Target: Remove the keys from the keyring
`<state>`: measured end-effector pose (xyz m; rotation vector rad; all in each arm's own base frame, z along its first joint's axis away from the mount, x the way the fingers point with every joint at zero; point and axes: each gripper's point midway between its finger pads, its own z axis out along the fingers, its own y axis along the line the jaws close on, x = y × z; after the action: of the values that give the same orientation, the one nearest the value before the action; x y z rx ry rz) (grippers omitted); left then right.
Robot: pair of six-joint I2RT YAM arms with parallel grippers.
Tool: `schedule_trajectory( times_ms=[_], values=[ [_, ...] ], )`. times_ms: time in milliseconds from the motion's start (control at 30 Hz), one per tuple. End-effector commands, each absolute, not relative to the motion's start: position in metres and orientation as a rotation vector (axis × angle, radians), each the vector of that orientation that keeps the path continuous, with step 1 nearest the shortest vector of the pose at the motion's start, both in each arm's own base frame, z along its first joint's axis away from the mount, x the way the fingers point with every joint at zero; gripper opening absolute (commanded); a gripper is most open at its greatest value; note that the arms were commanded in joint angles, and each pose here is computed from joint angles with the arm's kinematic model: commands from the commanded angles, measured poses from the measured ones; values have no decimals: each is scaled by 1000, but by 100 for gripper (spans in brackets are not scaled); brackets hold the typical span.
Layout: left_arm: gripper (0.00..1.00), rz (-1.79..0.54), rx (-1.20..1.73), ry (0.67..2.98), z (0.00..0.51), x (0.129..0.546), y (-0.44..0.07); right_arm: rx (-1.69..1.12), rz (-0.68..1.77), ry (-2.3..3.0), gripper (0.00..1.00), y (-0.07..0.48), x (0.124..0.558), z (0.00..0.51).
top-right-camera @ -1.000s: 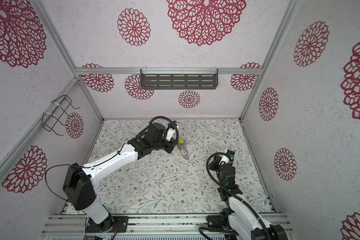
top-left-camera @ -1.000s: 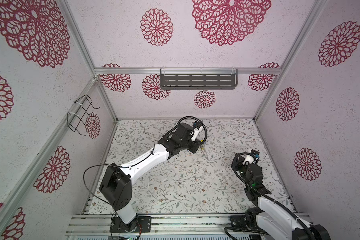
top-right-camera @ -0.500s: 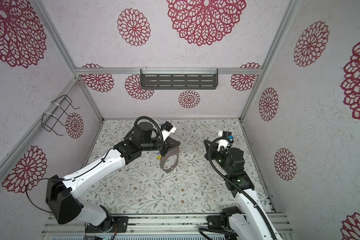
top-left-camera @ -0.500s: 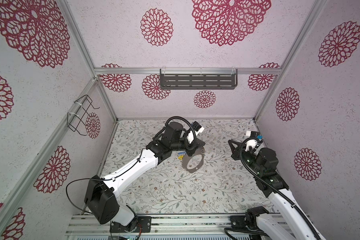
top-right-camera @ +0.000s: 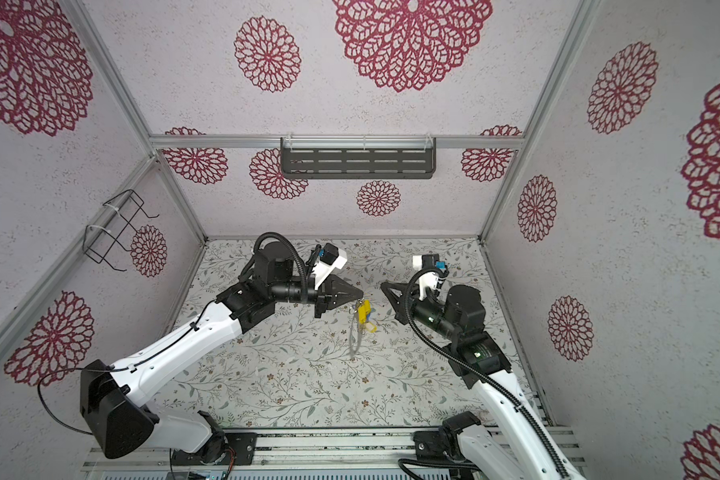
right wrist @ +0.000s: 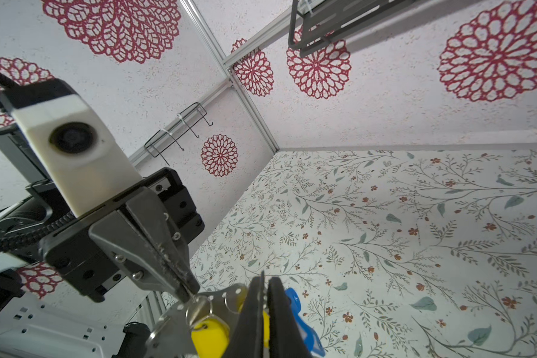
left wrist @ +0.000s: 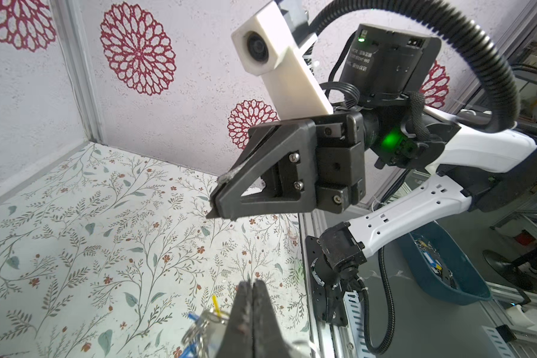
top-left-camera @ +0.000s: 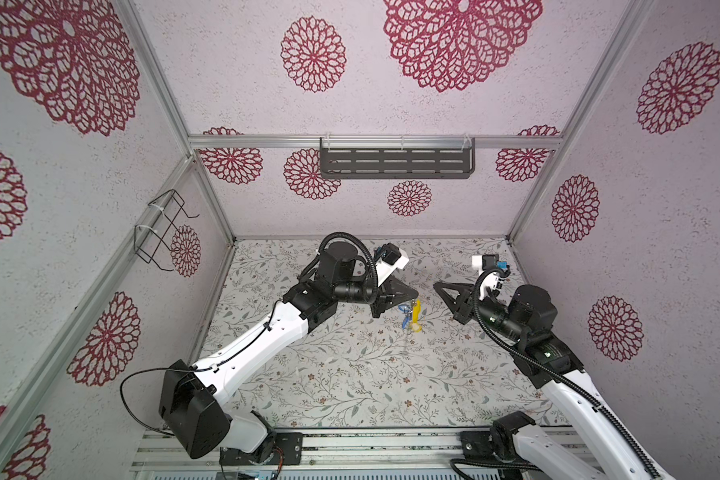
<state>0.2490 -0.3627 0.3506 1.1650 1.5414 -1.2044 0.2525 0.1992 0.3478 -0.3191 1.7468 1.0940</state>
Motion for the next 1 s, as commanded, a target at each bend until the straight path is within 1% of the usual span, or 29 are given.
schedule_trajectory(
  times_ms=[0, 67, 200, 333, 500, 633, 733, 867, 967],
  values=[
    [0, -1147, 1216, 1398, 372, 244, -350, -397, 1123, 1667, 10, 216, 250, 358],
    [0, -1116, 1231, 1405, 368, 246, -345, -436, 1126, 1658, 9, 227, 252, 352],
    [0, -1146, 1240, 1420, 370, 246, -336, -453, 1126, 1612, 9, 236, 257, 357],
    [0, -1227, 1175, 1443, 372, 255, -335, -445, 1030, 1598, 7, 230, 266, 358],
    [0, -1238, 1130, 1493, 367, 267, -340, -499, 950, 1617, 6, 228, 278, 357],
    [0, -1194, 1111, 1501, 379, 274, -336, -516, 1036, 1608, 7, 224, 288, 369],
    [0, -1182, 1108, 1518, 385, 280, -336, -494, 1095, 1571, 12, 219, 290, 379],
    [0, -1186, 1097, 1556, 375, 287, -337, -483, 1193, 1551, 17, 224, 285, 378],
    [0, -1222, 1066, 1565, 373, 295, -340, -517, 1288, 1542, 17, 231, 276, 377]
  ],
)
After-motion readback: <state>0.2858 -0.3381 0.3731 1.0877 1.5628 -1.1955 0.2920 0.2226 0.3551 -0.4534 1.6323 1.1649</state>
